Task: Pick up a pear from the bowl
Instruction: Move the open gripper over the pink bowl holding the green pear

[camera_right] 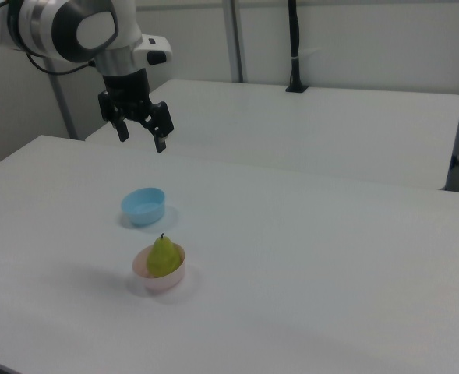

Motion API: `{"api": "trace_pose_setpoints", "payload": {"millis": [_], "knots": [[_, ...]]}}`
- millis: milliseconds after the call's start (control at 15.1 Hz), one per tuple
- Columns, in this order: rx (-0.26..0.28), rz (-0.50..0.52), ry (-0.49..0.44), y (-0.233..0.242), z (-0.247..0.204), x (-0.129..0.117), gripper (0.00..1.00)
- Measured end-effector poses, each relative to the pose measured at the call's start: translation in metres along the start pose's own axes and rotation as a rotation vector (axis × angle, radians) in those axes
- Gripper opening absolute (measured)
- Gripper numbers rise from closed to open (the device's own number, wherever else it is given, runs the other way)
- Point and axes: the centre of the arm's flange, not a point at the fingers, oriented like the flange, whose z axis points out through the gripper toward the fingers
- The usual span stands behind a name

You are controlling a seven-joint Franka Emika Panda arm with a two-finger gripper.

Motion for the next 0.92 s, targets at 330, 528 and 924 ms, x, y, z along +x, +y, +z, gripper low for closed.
{"api": "trace_pose_setpoints", "payload": {"millis": [330,528,924], "knots": [[0.0,-0.001,0.0,-0.0002,0.0,0.0,1.0],[0.0,-0.001,0.0,-0.0002,0.0,0.0,1.0],[-0.022,-0.201,-0.026,0.002,0.0094,-0.002,1.0]]}}
